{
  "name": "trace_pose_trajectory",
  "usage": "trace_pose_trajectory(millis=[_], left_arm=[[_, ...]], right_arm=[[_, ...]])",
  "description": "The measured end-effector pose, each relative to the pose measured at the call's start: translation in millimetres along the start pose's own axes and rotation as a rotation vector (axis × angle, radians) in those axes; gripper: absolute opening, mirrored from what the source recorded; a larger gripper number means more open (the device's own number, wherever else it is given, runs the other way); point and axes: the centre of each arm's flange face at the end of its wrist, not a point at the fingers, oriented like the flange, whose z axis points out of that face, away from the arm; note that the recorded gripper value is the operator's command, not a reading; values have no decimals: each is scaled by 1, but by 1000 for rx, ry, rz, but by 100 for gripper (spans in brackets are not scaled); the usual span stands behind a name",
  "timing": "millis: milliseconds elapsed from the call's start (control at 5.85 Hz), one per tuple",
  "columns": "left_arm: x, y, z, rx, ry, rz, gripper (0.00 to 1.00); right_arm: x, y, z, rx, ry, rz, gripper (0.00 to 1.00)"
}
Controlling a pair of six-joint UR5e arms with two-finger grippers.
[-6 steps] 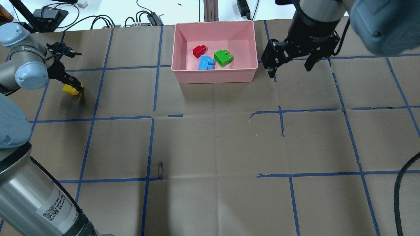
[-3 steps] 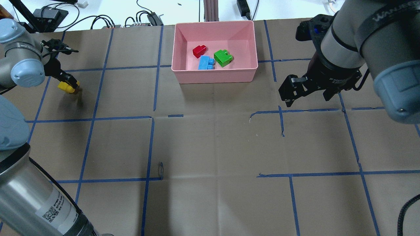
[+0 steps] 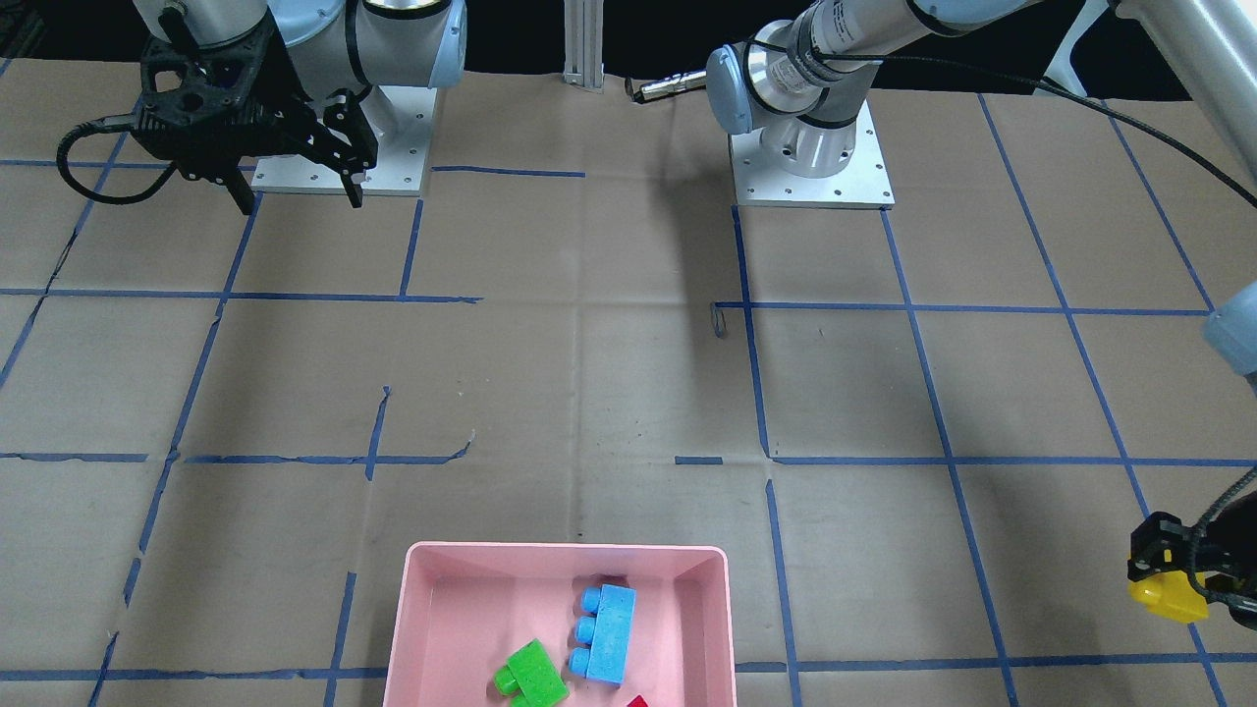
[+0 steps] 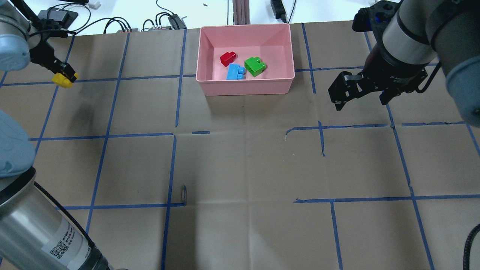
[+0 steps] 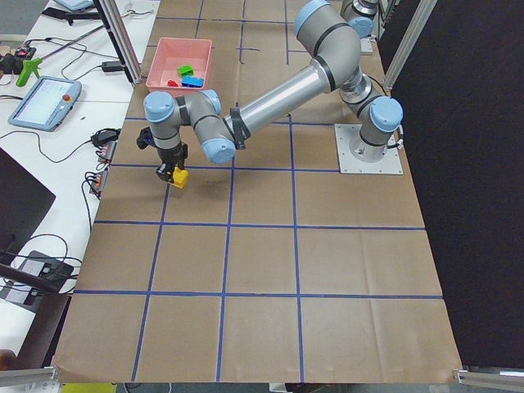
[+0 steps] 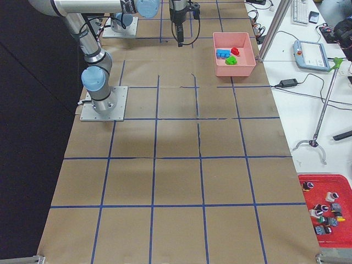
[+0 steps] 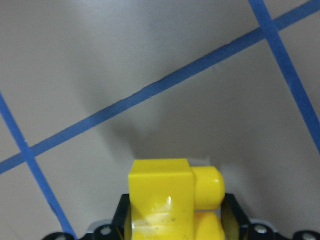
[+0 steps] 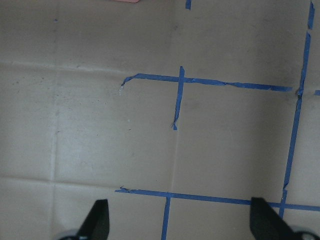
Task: Put all blocks into box
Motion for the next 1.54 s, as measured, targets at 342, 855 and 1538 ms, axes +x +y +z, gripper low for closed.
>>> trace_pose_trajectory(millis=[342,855,1538], left_arm=[[97,-67,-67,15,106,-233,6],[338,-159,-64,43,143,-439,6],[470,-200,27,78,150,-402,99]], right_arm=[[1,-5,3,-6,-2,1,100],[0,-5,2,-5,-4,1,100],[0,-4,2,-6,-3,1,100]])
